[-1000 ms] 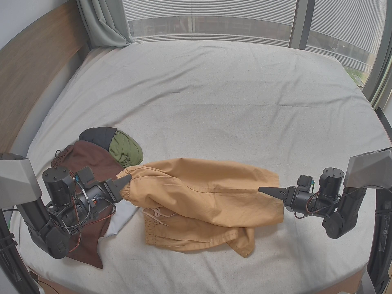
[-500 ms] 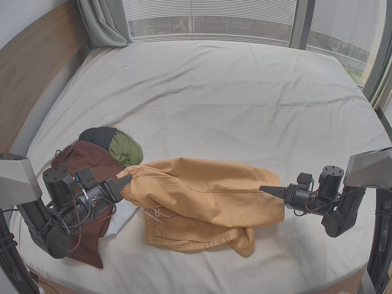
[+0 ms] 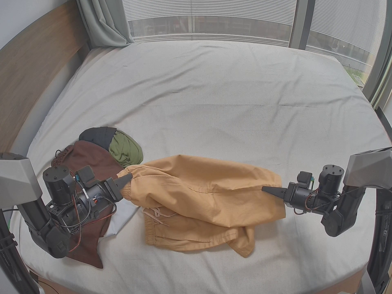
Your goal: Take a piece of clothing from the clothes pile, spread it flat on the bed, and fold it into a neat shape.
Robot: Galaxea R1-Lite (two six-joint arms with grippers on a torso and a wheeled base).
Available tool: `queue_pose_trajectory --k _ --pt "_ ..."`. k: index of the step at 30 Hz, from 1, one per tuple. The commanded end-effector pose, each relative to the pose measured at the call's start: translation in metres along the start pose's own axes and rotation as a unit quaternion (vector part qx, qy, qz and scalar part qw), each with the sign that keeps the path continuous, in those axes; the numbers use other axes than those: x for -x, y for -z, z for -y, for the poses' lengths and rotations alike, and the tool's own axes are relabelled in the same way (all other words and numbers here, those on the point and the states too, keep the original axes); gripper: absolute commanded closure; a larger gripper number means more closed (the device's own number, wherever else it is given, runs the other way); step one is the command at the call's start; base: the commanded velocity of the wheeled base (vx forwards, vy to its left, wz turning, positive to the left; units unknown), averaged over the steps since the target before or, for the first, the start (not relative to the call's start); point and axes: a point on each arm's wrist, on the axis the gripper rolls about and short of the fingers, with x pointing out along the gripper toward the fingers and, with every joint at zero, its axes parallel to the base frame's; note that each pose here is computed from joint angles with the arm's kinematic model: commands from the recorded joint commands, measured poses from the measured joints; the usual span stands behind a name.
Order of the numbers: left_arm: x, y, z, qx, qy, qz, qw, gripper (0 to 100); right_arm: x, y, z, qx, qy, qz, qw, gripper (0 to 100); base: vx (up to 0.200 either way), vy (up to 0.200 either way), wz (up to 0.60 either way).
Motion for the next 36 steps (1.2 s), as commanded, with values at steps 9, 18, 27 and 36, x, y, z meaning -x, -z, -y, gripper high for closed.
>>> queue_pose_trajectory --k 9,18,27,36 --pt "-0.0012 -0.0005 0.0004 0.0 0.002 0.002 1.0 100 0.0008 -0.0024 -0.0025 0.042 -0.003 0.003 0.9991 100 0.0 0.0 0.0" --pt "-0.0014 0.0 0.0005 0.0 0.002 0.001 1.0 100 0.0012 -0.0034 -0.0047 0.045 -0.004 0.004 0.999 0 0.0 0.0 0.0" --pt "-0.0016 0.0004 0.0003 0.0 0.002 0.0 1.0 100 -0.0009 -0.0006 -0.0043 0.045 -0.005 0.0 0.999 0 0.0 0.0 0.0" --pt "-0.0017 0.0006 0.0006 0.001 0.003 -0.001 1.0 100 -0.0013 -0.0001 -0.0043 0.045 -0.006 -0.001 0.999 100 0.0 0.0 0.0"
